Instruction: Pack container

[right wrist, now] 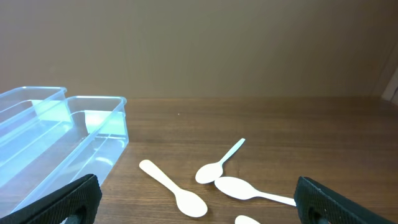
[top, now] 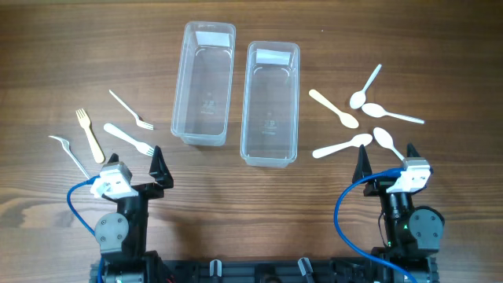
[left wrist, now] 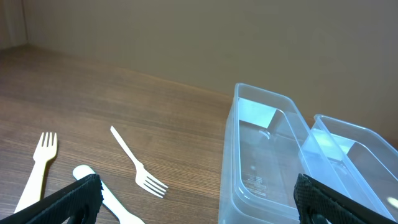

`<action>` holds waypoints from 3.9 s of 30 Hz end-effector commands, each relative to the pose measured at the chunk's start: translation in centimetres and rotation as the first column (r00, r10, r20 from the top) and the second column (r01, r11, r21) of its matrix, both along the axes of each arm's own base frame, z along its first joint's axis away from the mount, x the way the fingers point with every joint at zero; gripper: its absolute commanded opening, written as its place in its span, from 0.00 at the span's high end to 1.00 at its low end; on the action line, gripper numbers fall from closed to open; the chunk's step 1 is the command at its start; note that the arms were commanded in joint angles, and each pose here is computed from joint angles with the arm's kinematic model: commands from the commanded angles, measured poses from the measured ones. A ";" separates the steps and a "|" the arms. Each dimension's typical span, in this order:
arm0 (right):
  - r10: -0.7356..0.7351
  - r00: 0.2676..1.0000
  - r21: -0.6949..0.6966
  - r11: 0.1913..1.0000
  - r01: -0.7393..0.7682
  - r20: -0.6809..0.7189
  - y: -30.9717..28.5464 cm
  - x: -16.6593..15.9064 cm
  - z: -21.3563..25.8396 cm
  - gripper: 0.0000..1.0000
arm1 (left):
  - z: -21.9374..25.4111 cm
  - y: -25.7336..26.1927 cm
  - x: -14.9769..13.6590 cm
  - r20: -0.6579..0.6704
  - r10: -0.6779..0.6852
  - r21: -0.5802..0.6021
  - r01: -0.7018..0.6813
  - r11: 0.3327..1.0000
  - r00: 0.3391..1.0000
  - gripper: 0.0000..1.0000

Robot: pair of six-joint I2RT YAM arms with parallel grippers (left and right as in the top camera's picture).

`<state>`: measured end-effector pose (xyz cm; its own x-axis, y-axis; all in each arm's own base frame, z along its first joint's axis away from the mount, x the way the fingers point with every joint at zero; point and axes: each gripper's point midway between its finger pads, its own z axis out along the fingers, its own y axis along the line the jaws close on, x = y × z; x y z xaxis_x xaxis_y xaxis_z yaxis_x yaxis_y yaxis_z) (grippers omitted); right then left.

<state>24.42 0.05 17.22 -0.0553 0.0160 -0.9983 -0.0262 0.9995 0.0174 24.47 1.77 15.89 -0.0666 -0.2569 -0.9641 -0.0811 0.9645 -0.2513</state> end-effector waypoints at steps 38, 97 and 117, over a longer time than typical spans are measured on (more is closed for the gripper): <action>-0.014 1.000 -0.010 1.000 0.014 0.002 -0.3 0.0 -0.1 0.00 | -0.2 -0.1 0.0 0.000 -0.005 0.020 0.005 1.000 1.000 0.00; 0.024 0.060 0.063 0.575 0.816 -0.998 2.8 5.7 -15.8 0.31 | -0.2 -0.1 0.0 0.000 -0.005 0.019 0.005 1.000 1.000 0.00; 0.014 -0.061 -0.041 0.597 0.801 -0.998 2.6 4.6 -20.1 0.96 | -0.2 -0.1 0.0 0.000 -0.005 0.019 0.005 1.000 1.000 0.00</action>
<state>30.89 2.99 -0.66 -0.5705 0.8186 0.0666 0.8210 0.5662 0.0740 24.48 1.76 15.84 -0.0675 -0.2569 -0.9641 -0.0809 0.9645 -0.2514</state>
